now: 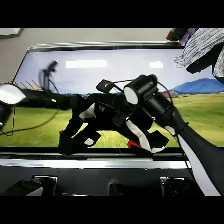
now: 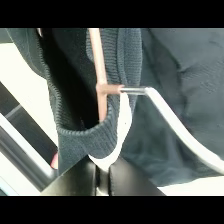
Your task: Fold the clothes and pants, and hang the long-sleeved shirts on hangers.
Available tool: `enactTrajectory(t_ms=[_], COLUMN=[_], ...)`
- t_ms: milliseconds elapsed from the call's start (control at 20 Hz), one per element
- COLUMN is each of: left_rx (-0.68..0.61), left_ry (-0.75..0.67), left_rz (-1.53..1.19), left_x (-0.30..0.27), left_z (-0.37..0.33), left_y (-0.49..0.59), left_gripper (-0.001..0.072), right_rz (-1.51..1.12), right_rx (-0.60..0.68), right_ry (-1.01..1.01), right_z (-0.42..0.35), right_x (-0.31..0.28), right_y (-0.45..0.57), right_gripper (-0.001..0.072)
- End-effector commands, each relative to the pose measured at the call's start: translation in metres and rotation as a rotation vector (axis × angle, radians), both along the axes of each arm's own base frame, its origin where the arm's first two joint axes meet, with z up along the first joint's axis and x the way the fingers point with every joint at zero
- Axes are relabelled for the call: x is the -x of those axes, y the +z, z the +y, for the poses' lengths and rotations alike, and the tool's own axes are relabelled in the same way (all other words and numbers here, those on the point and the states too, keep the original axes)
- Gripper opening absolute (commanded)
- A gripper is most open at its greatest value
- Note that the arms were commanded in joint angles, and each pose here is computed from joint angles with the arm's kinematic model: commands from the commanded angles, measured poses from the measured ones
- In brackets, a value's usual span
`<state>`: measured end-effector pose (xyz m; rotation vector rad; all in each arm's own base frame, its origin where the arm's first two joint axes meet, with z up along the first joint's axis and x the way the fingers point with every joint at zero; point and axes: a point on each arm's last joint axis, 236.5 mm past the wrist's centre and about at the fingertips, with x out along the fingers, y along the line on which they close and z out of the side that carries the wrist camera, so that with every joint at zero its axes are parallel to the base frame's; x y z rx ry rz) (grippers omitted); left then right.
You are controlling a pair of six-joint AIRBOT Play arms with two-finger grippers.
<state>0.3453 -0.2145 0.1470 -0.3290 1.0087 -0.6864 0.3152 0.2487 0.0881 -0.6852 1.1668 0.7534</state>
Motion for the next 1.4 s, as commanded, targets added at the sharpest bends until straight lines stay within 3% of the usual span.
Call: enactTrajectory(t_ms=[0,150,450,750,800,900,1000,1050,1100,1150,1250,1350], left_rx=[-0.097,-0.225,-0.295,-0.3,-0.298,-0.296,-0.297,-0.297,-0.298,-0.298,-0.301,-0.3], left_ry=[-0.094,-0.319,-0.614,-0.713,-0.714,-0.717,-0.712,-0.712,-0.711,-0.71,-0.708,-0.703], left_rz=[-0.17,-0.28,-0.347,-0.325,-0.316,-0.307,-0.311,-0.313,-0.316,-0.32,-0.331,-0.351], left_x=[-0.012,-0.003,0.018,0.02,0.019,0.019,0.018,0.018,0.018,0.018,0.018,0.019], left_z=[0.041,0.043,0.023,0.017,0.017,0.017,0.017,0.017,0.017,0.017,0.017,0.017], left_y=[0.021,0.002,-0.051,-0.083,-0.086,-0.089,-0.089,-0.088,-0.087,-0.086,-0.082,-0.074], left_gripper=[0.0676,0.0677,0.0677,0.067,0.0596,0.0024,0.0032,0.0032,0.0032,0.0031,0.003,0.0029], right_rz=[-0.055,-0.054,-0.055,-0.093,-0.098,-0.097,-0.077,-0.063,-0.052,-0.056,-0.091,-0.153], right_rx=[-0.021,-0.068,-0.095,-0.121,-0.127,-0.142,-0.153,-0.153,-0.153,-0.159,-0.172,-0.183], right_ry=[0.137,0.303,0.427,0.467,0.466,0.467,0.448,0.433,0.411,0.379,0.312,0.236], right_z=[-0.011,-0.014,-0.005,0.003,0.005,0.008,0.009,0.007,0.003,-0.002,-0.02,-0.05], right_x=[-0.009,-0.005,0.002,-0.002,-0.003,-0.002,0.002,0.004,0.004,0.001,-0.008,-0.017], right_y=[0.016,0.025,0.026,0.03,0.031,0.032,0.032,0.031,0.031,0.035,0.048,0.07], right_gripper=[0.0033,0.0033,0.0034,0.0035,0.0035,0.0036,0.0037,0.0076,0.0283,0.0441,0.0496,0.0496])
